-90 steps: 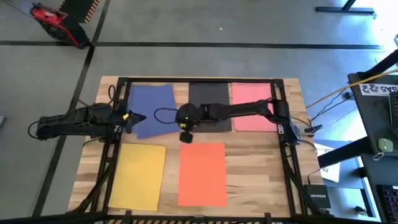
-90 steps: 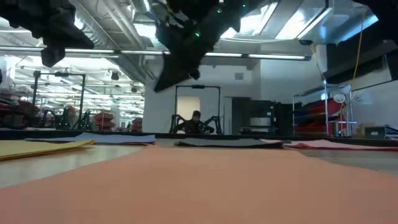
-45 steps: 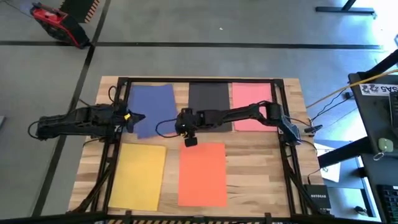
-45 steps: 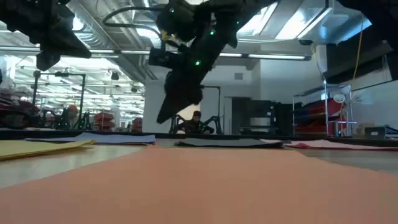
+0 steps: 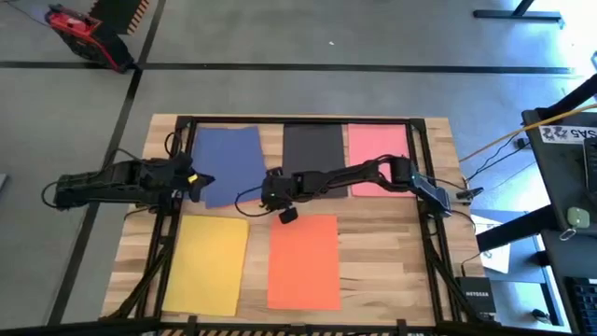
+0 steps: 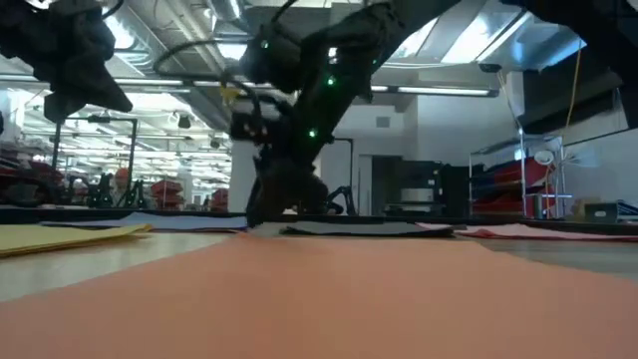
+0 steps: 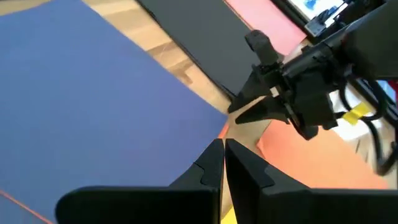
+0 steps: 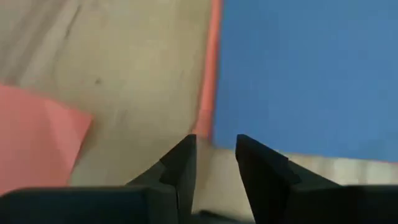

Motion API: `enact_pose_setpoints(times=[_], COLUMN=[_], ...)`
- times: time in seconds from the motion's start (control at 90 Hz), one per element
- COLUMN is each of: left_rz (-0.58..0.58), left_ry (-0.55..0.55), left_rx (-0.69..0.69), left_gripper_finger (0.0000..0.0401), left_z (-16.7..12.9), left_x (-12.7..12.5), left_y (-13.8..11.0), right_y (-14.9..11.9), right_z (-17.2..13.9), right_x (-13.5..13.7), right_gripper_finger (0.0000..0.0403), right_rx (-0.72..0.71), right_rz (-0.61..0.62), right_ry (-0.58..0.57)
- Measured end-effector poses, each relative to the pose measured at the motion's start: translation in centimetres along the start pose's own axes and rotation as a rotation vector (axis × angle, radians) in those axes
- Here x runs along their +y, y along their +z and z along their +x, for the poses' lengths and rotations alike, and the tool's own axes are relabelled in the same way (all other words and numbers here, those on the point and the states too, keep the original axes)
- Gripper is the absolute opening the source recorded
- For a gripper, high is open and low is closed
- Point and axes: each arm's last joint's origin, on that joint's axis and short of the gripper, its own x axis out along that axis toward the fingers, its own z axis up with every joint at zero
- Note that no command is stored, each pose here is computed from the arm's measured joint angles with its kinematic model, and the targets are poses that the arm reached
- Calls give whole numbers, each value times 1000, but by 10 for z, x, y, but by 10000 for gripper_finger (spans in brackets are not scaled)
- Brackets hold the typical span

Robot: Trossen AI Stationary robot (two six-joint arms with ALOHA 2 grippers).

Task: Organize paper
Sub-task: Move the blue paper to the bottom right of the table

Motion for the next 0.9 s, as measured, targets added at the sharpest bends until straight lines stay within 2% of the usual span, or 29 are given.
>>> enact_pose_setpoints(times=[0.467, 0.578, 0.733, 0.9], left_rz=[-6, -15, -16, -18], left_ry=[-1, 0, 1, 0], left_rx=[0, 0, 1, 1], left_gripper_finger=[0, 0, 0, 0], left_z=[0, 0, 0, 0], left_x=[0, 0, 0, 0], left_y=[0, 0, 0, 0], right_y=[-7, -9, -8, -7], right_z=[18, 18, 19, 18], right_x=[-8, -9, -9, -11], right_gripper_finger=[100, 75, 11, 9], right_rx=[-15, -14, -11, -9], right_rz=[4, 6, 5, 12], right_ry=[-30, -22, -17, -15])
